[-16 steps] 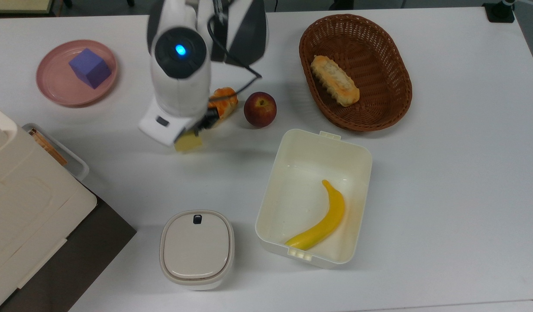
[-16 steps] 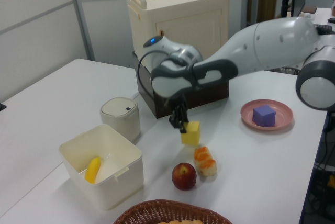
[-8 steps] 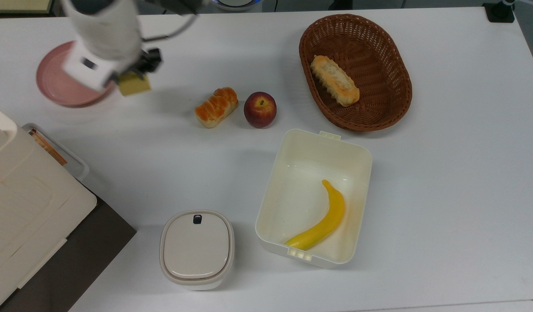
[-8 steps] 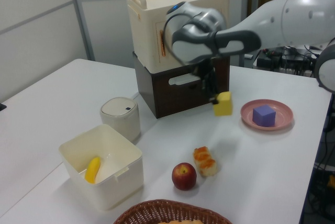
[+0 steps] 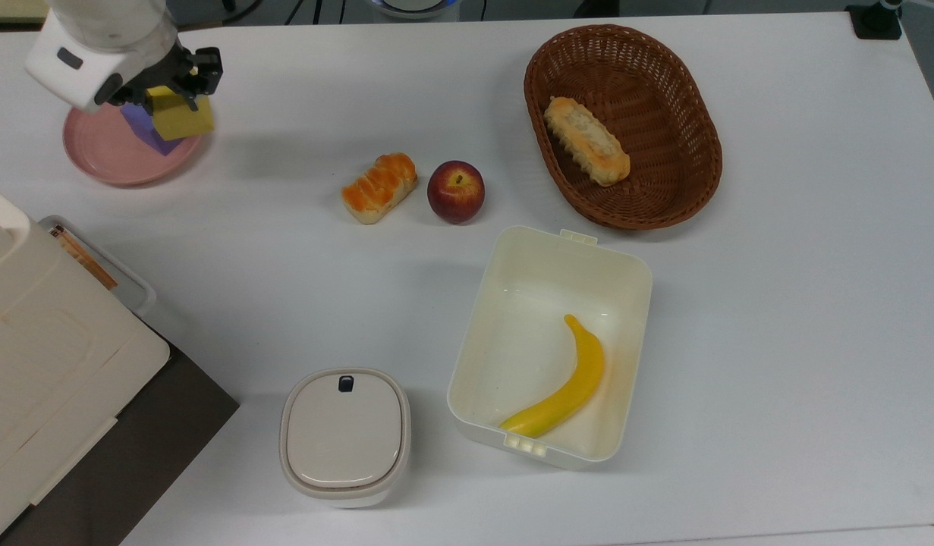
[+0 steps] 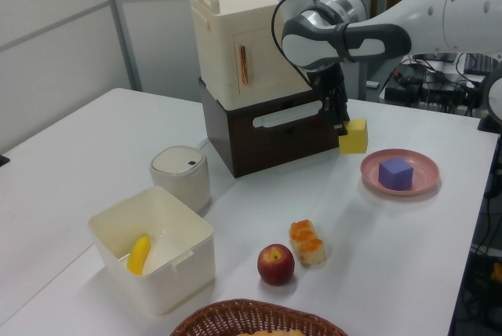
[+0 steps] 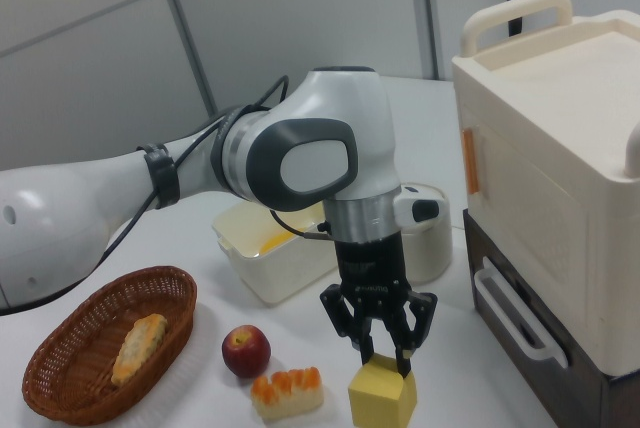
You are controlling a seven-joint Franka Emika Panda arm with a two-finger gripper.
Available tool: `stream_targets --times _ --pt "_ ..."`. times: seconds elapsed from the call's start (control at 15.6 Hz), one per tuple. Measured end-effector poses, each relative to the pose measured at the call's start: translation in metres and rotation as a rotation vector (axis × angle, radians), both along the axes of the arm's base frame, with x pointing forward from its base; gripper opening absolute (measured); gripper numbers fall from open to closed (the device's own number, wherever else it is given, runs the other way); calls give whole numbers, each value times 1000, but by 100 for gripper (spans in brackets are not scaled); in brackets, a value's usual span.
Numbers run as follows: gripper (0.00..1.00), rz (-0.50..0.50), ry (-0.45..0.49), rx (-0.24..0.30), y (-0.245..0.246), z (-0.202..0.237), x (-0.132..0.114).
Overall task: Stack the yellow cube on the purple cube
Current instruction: 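Carry the yellow cube over the purple cube on the pink plate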
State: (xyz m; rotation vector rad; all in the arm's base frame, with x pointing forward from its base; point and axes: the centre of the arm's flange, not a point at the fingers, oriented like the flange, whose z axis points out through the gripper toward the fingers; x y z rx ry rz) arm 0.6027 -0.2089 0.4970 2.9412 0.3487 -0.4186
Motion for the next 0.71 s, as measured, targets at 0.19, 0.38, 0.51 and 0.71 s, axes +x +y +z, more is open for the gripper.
stream_targets --times 0.19,0.38,0.51,0.71 --pt "44 -15 -19 -4 -9 12 -7" --pt "44 -14 -28 2 -27 22 -17" --pt "44 -9 -47 2 -37 23 -24" --pt "44 22 -91 4 -44 13 -46"
